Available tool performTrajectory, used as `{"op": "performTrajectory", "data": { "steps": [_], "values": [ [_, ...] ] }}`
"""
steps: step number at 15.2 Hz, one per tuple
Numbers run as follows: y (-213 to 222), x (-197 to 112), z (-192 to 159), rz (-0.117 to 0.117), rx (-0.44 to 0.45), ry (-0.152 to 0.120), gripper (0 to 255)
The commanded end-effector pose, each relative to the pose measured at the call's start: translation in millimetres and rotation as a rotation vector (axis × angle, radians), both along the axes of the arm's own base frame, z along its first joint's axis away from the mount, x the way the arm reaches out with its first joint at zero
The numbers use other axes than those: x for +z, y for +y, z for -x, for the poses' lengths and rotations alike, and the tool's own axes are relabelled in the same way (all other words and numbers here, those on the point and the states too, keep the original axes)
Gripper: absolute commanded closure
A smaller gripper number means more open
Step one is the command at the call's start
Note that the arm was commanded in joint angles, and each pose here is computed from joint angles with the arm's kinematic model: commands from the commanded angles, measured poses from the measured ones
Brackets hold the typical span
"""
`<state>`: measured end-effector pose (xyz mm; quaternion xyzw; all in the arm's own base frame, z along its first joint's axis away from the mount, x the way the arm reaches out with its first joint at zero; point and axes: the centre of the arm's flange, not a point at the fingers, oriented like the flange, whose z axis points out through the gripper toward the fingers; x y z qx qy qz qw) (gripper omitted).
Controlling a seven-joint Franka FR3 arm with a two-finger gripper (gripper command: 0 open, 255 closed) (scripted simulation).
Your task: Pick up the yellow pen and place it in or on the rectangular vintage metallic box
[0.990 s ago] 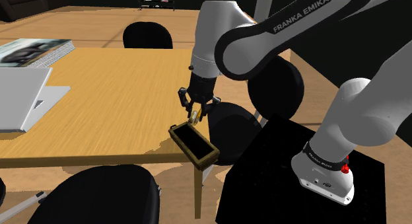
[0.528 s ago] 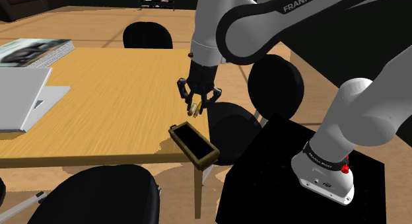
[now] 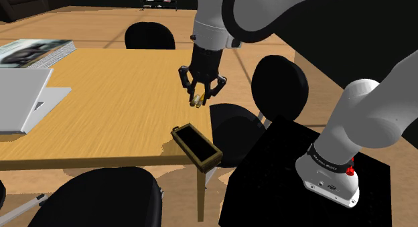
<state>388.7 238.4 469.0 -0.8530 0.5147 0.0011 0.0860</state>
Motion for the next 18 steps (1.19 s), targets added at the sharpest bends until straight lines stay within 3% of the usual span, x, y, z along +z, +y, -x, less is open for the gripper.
{"op": "performTrajectory", "data": {
  "steps": [1,8,18],
  "values": [
    [-1,9,-1,0.0,0.0,0.0,255],
    [79,17,40,0.0,0.0,0.0,255],
    [79,-36,40,0.0,0.0,0.0,255]
  ]
}}
